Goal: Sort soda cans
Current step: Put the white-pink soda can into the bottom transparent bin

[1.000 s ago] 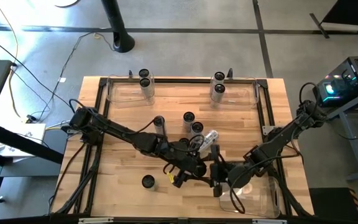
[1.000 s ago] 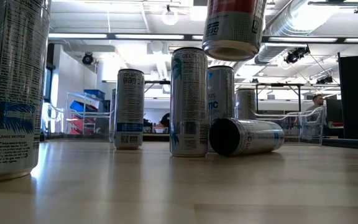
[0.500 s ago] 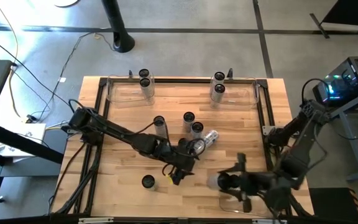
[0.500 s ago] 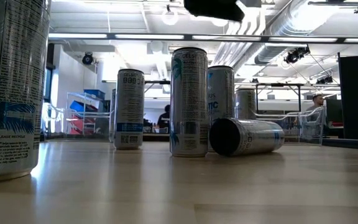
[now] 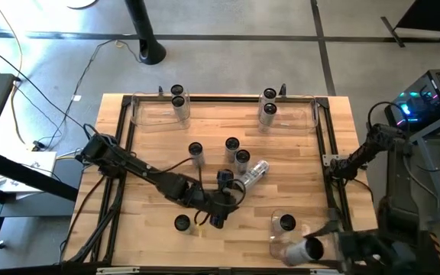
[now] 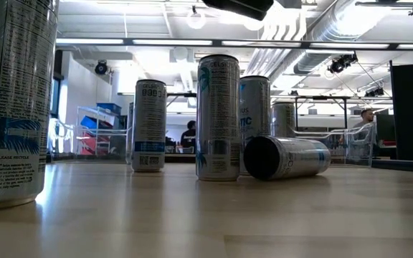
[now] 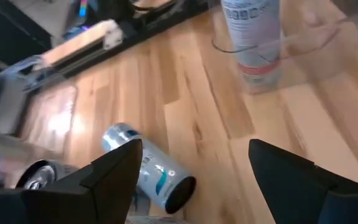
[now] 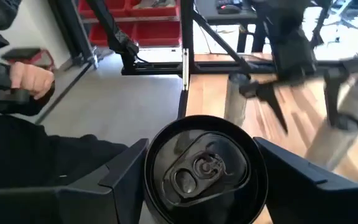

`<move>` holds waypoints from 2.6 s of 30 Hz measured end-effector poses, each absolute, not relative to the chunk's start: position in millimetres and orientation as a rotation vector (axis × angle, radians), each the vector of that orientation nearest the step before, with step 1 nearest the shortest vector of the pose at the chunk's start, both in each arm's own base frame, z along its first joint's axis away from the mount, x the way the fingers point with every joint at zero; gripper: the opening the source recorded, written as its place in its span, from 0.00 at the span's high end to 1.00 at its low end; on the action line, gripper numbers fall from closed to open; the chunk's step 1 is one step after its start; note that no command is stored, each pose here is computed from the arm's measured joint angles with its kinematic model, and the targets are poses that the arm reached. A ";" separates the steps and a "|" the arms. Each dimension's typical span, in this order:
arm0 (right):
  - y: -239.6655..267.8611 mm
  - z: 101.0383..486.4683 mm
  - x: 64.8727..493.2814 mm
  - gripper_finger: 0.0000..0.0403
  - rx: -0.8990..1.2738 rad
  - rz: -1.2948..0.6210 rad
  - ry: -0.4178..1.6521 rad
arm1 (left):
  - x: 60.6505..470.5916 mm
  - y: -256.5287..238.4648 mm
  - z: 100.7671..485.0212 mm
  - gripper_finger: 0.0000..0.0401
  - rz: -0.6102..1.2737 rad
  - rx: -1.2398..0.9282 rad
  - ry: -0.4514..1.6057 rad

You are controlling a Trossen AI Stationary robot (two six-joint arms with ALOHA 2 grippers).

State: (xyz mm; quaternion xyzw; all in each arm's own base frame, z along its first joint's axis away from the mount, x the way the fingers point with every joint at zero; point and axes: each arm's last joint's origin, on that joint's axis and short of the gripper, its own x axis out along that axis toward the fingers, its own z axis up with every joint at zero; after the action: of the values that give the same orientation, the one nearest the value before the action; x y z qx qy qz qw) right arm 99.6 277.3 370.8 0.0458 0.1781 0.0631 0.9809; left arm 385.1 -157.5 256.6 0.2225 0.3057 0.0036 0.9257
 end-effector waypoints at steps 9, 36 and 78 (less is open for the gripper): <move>271.4 334.8 75.2 0.41 0.188 -0.008 0.418 | 362.9 -161.3 234.2 0.28 0.065 0.381 0.624; 238.5 257.6 111.1 0.41 0.166 -0.247 0.792 | 353.7 -160.3 226.0 0.28 0.089 0.335 0.575; 235.7 229.8 90.6 0.41 0.032 -0.213 0.661 | 353.9 -160.4 225.7 0.28 0.107 0.273 0.571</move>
State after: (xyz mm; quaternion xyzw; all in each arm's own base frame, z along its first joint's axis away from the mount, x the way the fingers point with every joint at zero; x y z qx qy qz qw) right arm 90.6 235.7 229.8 0.0159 0.3240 -0.1045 0.9401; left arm 353.9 -160.4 225.7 0.1344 0.2808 0.0526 0.9489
